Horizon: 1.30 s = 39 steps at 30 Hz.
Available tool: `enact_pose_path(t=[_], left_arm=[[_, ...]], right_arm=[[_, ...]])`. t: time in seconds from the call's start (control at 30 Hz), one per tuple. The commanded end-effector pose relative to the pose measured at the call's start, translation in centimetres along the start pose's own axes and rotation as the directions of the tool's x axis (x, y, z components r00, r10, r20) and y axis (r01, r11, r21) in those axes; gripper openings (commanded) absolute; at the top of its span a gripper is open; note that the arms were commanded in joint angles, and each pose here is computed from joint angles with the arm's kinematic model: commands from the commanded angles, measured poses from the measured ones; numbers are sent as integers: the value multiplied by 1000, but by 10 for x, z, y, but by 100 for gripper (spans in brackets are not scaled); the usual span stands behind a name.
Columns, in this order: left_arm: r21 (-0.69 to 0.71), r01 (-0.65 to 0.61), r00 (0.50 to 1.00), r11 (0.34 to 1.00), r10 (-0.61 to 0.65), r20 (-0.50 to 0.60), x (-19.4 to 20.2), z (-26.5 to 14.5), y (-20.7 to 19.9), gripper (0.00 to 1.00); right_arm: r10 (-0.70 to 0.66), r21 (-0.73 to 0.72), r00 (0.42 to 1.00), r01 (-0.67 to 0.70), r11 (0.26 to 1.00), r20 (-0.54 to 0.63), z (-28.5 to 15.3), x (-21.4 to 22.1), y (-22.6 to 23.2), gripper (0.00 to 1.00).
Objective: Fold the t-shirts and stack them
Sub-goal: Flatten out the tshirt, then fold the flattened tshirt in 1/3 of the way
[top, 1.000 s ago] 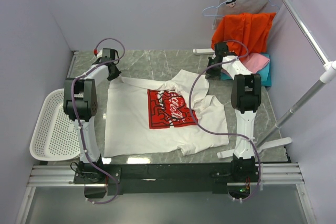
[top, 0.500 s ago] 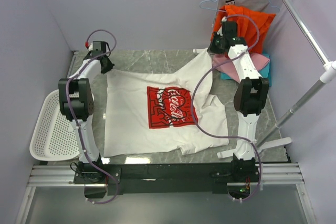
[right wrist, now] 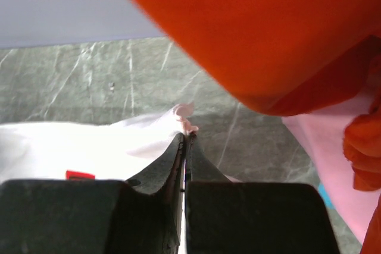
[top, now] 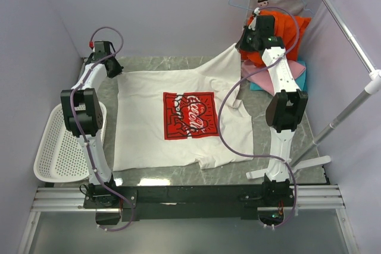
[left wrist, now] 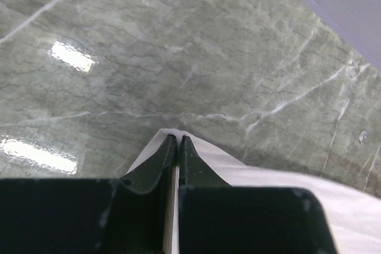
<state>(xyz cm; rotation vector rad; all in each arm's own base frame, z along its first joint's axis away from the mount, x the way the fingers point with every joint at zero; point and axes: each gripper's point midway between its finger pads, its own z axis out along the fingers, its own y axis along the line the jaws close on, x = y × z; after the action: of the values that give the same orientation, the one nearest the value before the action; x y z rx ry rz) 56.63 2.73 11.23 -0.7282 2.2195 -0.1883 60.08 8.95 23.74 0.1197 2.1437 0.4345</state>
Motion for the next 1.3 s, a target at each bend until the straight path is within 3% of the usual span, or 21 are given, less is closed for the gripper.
enact_pose_path(t=[0.0, 0.23, 0.37, 0.5, 0.6, 0.73, 0.97, 1.27], left_arm=[[71, -19, 1000, 997, 17, 21, -11, -7, -15, 6], [94, -19, 998, 995, 14, 59, -25, -19, -24, 6], [94, -24, 997, 995, 17, 75, -33, -24, -27, 5], [-34, -2, 979, 999, 9, 204, -60, -38, -3, 6], [-62, 17, 970, 998, -1, 244, -67, -45, 8, 6], [34, 14, 976, 999, -21, 215, -60, -51, -6, 6], [161, 71, 994, 984, -84, 75, -8, -56, -14, 5], [150, 94, 995, 984, -98, 22, 29, -74, -4, 2]], right_arm=[[-85, -175, 982, 115, 978, 169, -49, -62, 47, 0], [-123, -224, 955, 187, 956, 271, -84, -87, 78, 0], [-125, -207, 946, 191, 959, 298, -74, -99, 77, 0], [-152, -115, 939, 195, 974, 307, -59, -98, 63, 0], [-168, -103, 952, 199, 974, 255, -45, -78, 57, 0], [-167, -154, 975, 189, 970, 146, -31, -42, 55, 0], [-165, -241, 986, 162, 957, 6, -35, 18, 61, 0], [-139, -272, 984, 104, 957, -114, -47, 72, 55, 0]])
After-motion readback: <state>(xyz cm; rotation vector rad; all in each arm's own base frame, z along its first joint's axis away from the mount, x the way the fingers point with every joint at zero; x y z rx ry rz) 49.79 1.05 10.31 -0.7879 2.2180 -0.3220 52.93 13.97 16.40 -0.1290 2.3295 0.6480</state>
